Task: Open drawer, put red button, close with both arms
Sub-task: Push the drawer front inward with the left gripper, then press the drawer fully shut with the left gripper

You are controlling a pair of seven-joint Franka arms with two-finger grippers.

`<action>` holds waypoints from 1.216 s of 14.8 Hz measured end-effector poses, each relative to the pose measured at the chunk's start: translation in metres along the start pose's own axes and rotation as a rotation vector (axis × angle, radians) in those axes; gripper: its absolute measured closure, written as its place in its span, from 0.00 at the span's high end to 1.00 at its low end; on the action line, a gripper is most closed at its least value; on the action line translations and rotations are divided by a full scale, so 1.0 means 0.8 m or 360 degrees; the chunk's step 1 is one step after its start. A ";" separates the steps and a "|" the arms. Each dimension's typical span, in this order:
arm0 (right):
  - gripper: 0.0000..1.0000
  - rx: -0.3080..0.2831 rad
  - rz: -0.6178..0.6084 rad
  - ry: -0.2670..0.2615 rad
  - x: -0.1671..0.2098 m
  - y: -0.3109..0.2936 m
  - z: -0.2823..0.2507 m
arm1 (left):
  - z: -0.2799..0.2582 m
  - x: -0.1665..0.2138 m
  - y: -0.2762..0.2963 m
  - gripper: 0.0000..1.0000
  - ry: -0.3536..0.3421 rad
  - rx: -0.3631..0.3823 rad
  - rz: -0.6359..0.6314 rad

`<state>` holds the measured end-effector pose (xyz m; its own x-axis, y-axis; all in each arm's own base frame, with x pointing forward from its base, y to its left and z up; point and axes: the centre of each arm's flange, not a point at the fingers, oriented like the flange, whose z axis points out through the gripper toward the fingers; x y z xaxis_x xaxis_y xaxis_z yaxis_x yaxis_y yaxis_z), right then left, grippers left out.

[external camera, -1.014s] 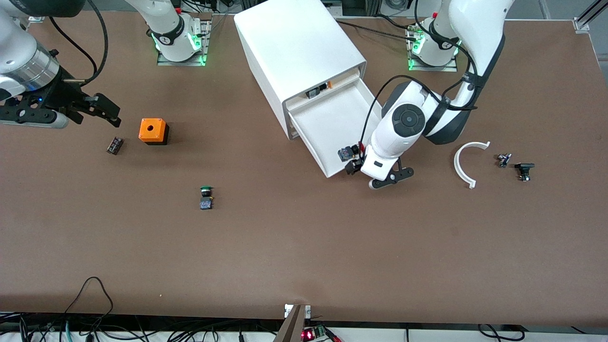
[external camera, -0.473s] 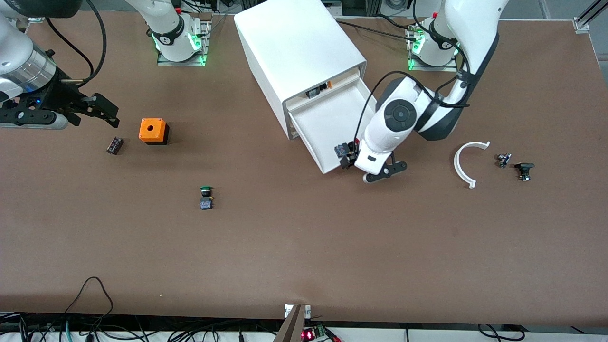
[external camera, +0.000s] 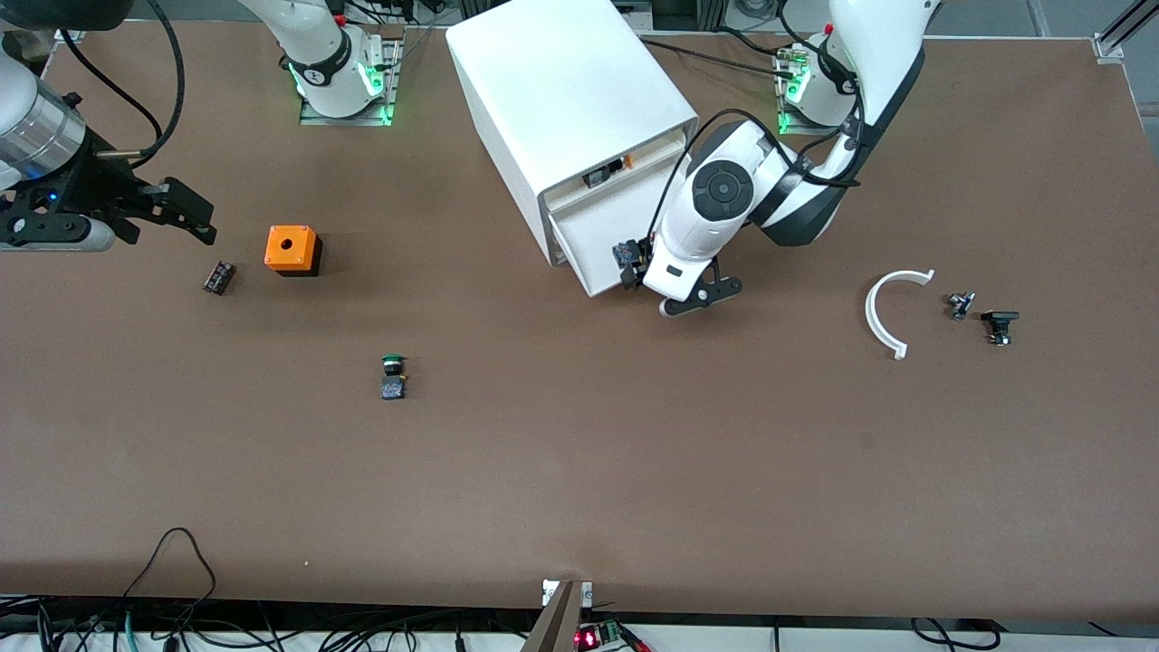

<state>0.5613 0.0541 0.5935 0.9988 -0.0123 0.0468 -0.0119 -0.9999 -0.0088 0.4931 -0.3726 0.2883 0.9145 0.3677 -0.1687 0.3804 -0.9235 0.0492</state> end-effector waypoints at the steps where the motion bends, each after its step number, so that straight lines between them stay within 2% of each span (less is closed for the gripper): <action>1: 1.00 0.0000 0.0000 -0.0001 0.002 0.000 0.001 | -0.002 -0.005 0.000 1.00 -0.0022 0.0016 -0.0003; 5: 1.00 0.0000 -0.0008 -0.0009 0.004 0.000 0.004 | -0.004 -0.032 0.007 1.00 -0.0105 0.0025 0.0005; 18: 1.00 -0.0001 0.0002 -0.0018 0.004 0.004 0.005 | 0.015 -0.102 0.025 1.00 -0.0239 0.0041 0.0016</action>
<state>0.5648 0.0510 0.5897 0.9993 -0.0136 0.0357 -0.0133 -0.9999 -0.0082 0.4246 -0.4227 0.2910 0.8866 0.3395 -0.3141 0.3658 -0.9303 0.0270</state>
